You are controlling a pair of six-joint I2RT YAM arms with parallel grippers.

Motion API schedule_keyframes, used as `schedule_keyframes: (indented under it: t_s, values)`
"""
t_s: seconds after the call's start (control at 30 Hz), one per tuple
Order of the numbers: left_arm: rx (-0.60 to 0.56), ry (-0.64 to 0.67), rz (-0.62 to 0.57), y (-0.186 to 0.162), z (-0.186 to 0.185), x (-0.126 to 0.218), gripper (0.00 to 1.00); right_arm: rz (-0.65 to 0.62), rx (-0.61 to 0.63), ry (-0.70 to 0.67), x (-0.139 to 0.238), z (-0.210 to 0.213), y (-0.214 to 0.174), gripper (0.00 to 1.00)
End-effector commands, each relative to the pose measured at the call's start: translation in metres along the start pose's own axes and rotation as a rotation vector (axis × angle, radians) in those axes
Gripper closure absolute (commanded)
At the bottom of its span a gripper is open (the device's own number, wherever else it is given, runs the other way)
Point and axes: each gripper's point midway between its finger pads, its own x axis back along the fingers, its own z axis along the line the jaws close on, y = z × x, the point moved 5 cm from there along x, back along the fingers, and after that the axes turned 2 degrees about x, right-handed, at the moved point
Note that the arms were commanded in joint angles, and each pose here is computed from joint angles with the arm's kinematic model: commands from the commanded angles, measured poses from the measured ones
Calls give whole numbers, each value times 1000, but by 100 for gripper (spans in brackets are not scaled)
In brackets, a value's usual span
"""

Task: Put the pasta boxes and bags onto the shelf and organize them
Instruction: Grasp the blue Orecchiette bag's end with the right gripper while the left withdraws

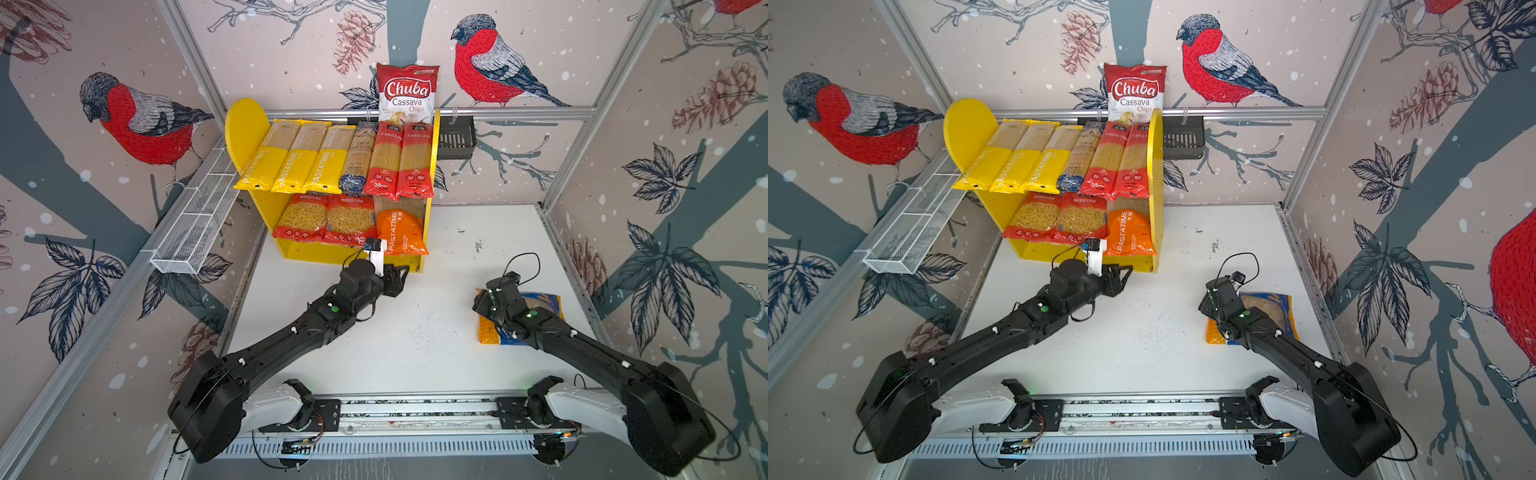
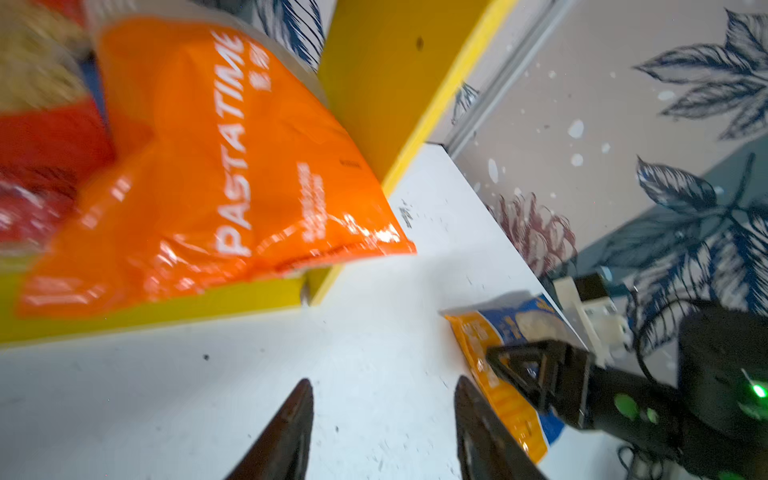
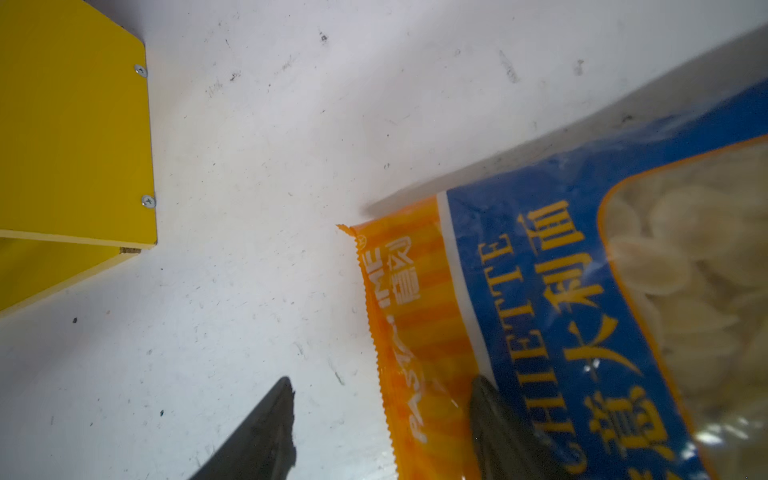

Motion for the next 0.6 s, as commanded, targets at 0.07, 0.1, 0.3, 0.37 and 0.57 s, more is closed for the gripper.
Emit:
schedule_keyframes:
  t_s: [0.07, 0.1, 0.3, 0.37, 0.57]
  values:
    - [38, 1, -23, -18, -5, 5, 46, 102, -4, -40, -14, -3, -30, 31]
    - [39, -1, -19, -21, -5, 6, 46, 112, 7, -34, -17, 1, -34, 31]
    - [42, 12, -10, -28, -1, 10, 46, 151, 54, -46, -25, 15, -49, 31]
    - [46, 13, -11, -29, 1, 11, 46, 146, 62, -51, -25, 17, -48, 32]
    - [69, 10, 5, -41, 6, 9, 46, 178, 78, 78, -21, 50, -52, 34]
